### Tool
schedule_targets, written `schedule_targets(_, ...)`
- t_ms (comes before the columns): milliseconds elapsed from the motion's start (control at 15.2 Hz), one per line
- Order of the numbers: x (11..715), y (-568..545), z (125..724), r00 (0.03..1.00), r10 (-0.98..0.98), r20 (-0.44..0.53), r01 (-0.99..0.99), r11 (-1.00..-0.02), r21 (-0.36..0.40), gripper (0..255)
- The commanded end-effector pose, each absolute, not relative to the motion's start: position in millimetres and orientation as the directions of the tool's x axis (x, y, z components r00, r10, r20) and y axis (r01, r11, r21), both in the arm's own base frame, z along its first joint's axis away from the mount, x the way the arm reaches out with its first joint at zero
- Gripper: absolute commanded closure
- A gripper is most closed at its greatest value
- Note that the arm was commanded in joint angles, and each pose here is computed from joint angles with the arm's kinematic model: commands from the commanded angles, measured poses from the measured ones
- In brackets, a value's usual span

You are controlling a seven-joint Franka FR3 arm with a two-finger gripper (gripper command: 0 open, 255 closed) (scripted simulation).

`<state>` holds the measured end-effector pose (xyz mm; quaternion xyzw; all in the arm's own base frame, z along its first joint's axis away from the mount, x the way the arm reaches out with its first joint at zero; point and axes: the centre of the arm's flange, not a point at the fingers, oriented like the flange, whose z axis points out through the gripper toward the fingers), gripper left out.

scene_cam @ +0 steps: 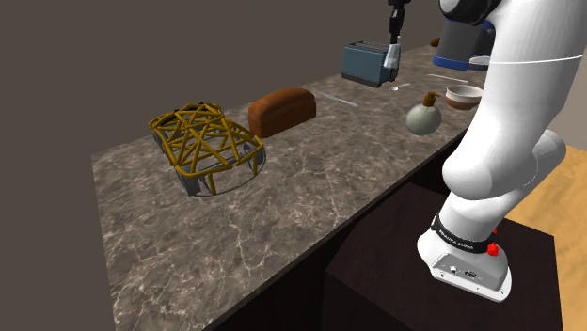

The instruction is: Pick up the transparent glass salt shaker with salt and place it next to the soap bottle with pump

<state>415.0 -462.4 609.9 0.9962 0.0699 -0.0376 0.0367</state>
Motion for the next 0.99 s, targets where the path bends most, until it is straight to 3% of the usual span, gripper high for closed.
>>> schedule_targets(0, 396.6, -481.7, 608.8, 0.987, 0.138, -0.080, 0.143, -0.987, 0.068, 255)
schedule_targets(264, 361.1, -525.7, 608.8, 0.987, 0.138, -0.080, 0.143, -0.987, 0.068, 255)
schedule_targets(924, 361.1, -525.7, 556.0, 0.987, 0.138, -0.080, 0.143, -0.987, 0.068, 255)
